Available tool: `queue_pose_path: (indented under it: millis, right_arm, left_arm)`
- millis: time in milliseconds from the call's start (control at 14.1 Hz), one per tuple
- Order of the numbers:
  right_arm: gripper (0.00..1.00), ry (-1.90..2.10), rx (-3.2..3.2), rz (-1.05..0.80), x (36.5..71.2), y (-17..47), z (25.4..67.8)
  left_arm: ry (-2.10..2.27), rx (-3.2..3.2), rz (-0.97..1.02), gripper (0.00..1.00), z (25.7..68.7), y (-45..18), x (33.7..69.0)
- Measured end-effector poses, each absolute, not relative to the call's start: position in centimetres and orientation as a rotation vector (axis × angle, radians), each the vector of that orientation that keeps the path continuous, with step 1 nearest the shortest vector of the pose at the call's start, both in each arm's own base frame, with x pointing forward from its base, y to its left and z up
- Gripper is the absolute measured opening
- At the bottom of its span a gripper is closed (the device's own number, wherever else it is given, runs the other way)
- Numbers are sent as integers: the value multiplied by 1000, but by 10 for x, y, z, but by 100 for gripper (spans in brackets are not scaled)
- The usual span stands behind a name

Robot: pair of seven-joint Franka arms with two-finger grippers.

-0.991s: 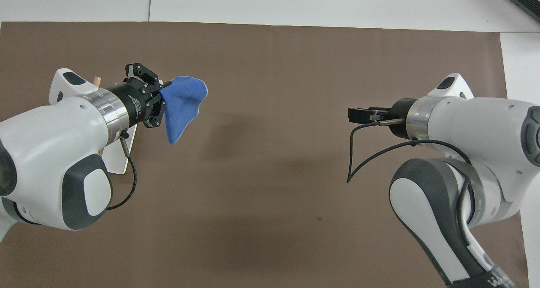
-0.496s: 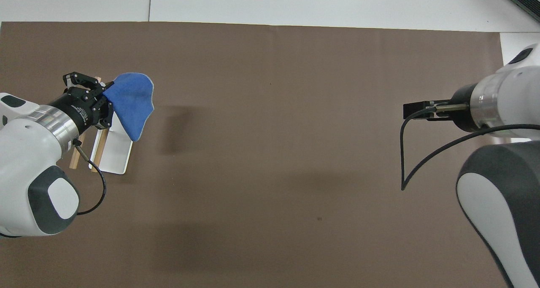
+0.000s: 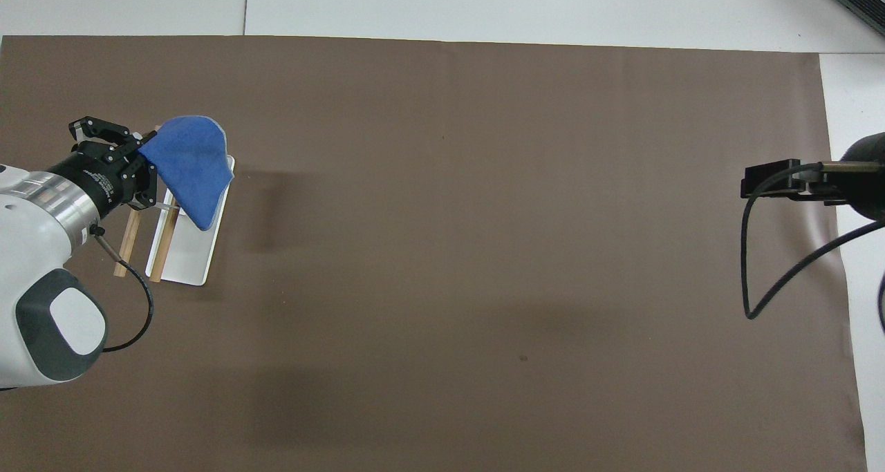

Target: Right arm passes towel to left arm to hang

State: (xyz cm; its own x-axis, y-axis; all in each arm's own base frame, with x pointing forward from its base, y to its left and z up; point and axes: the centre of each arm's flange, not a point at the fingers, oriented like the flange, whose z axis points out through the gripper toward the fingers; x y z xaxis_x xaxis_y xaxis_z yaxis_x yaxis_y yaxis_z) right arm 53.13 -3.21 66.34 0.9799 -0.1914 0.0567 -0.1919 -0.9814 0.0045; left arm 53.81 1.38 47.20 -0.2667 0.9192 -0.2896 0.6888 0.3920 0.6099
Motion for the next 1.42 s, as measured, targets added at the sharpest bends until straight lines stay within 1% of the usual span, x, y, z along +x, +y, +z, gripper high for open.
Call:
queue_pose_path:
  millis: [354,496,708,1133,1204,1274,1416]
  right_arm:
    - [100,-325,3115,54,530,-40,658]
    - [100,-322,3115,16,527,-39,656]
    - [100,-308,3116,14,526,-34,656]
    - [100,-304,3116,14,526,-32,657]
    - [100,-304,3116,14,526,-32,657]
    - [100,-303,3116,14,526,-32,657]
    - [100,-302,3116,14,526,-32,657]
  left_arm:
    - [2126,1318,496,2,456,50,524]
    - [2147,1318,487,2,449,54,517]
    - [2187,1324,450,2,442,57,513]
    - [2304,1240,399,3,435,89,504]
    - [2311,1237,392,5,434,89,504]
    - [2318,1241,383,5,433,89,504]
    - [2329,1251,365,22,431,87,503]
